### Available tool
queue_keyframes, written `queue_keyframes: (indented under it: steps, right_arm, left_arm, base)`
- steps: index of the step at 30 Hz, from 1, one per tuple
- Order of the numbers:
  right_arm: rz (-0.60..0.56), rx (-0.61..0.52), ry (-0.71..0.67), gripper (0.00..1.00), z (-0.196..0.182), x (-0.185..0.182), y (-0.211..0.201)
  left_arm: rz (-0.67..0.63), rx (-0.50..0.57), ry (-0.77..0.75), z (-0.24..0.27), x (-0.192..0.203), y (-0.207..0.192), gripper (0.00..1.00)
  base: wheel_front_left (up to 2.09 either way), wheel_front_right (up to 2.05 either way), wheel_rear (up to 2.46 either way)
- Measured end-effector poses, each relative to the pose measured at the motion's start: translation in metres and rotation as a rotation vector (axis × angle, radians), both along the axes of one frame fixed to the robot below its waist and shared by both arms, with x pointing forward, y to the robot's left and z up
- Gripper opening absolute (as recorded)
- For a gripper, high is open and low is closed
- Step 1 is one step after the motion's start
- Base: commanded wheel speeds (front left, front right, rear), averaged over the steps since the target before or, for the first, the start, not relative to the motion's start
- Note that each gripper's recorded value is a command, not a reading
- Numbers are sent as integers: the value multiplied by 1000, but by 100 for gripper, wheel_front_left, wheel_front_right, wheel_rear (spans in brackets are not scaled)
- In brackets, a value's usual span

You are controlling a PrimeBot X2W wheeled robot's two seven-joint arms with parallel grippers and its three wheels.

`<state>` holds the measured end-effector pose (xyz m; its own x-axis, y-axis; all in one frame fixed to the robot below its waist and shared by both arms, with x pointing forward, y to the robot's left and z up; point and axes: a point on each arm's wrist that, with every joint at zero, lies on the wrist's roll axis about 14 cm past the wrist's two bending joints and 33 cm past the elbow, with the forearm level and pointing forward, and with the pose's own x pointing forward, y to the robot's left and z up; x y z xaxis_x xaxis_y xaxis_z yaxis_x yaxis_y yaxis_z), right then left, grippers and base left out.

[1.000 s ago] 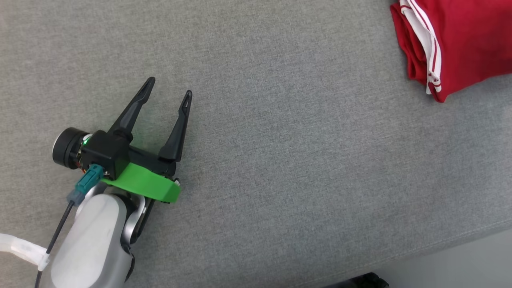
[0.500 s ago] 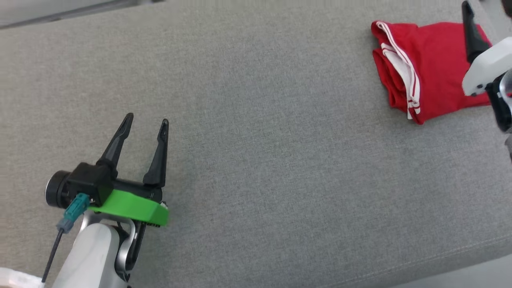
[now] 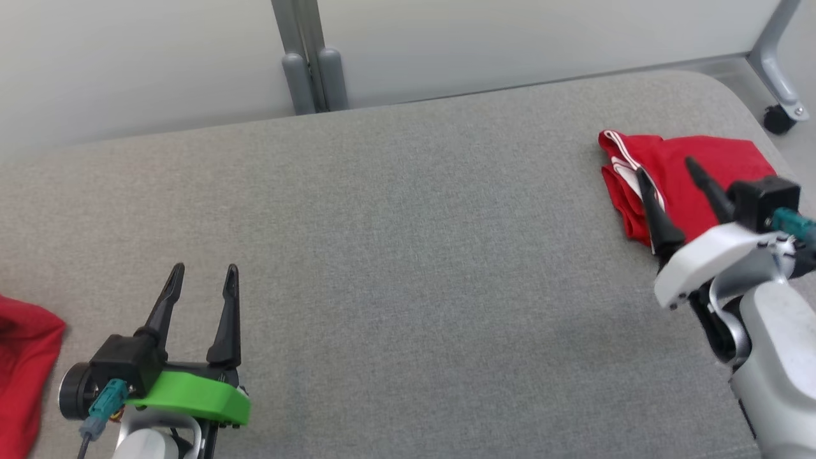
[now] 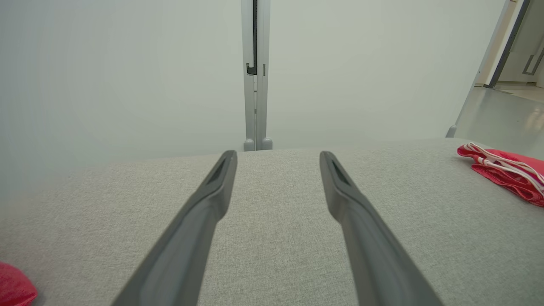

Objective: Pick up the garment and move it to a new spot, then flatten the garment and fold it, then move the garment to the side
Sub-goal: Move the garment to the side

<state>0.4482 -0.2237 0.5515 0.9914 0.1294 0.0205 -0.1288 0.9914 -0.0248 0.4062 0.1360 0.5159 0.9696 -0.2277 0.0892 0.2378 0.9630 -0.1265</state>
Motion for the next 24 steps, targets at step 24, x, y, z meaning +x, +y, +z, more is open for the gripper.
queue_keyframes:
  steps: [24]
  right_arm:
    - [78, 172, -52, 100, -30, -64, 56]
  left_arm:
    - [233, 11, 16, -10, -53, 66, 100]
  base:
    - [0, 0, 0]
